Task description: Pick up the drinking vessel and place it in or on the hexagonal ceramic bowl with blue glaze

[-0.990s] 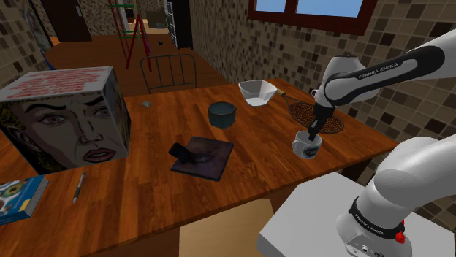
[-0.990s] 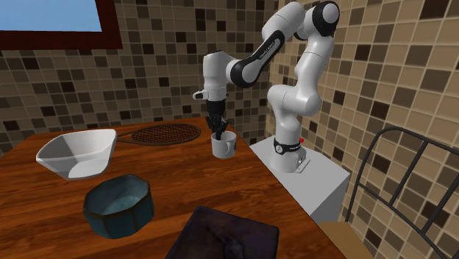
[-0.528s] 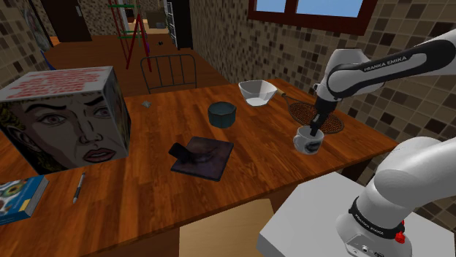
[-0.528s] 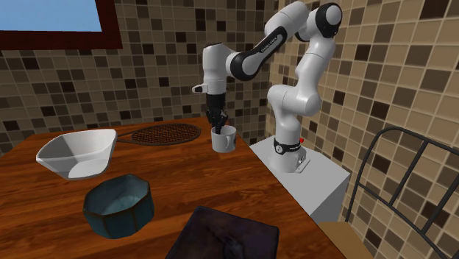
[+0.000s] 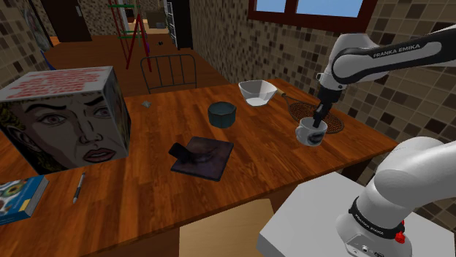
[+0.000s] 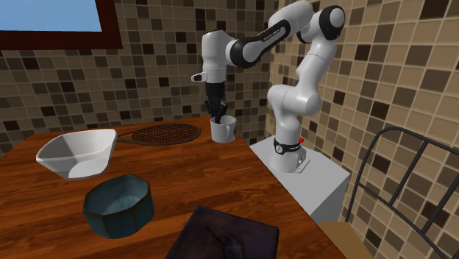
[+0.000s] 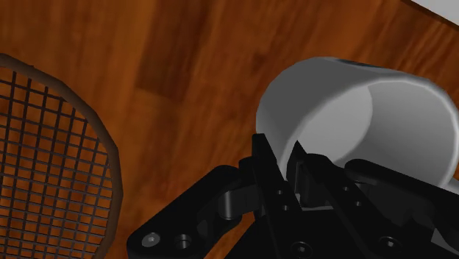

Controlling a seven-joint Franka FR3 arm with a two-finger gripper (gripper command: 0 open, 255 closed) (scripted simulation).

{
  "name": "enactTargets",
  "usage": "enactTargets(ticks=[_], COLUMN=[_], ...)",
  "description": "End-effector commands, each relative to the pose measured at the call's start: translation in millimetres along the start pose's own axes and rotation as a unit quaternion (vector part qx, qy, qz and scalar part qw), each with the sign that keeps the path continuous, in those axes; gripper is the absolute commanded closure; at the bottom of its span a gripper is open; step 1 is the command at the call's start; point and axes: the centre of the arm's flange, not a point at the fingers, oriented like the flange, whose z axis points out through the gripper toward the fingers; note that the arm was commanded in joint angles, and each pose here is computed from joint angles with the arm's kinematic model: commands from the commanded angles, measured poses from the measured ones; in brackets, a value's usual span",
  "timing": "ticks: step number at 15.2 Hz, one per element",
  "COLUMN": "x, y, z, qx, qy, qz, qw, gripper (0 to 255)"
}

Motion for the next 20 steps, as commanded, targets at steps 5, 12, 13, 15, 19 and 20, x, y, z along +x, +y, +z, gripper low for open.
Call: enactTargets(ticks=[5,12,13,15,19,20], x=[0.1,1.0,1.1,1.4,1.8,14.4], y=[-2.6,-4.4,-4.6,-5.1,-6.0,-9.9], z=[-30.6,-67.5,-72.8,-83.3,-101.4,-101.5], qx=[0.0,0.0,0.0,0.0,0.0,0.0], qy=[0.0,0.0,0.0,0.0,0.0,0.0], qz=[0.0,0.0,0.0,0.0,0.0,0.0], qw=[1.0,1.0,1.0,1.0,1.0,1.0], gripper=[255,255,255,255,255,255])
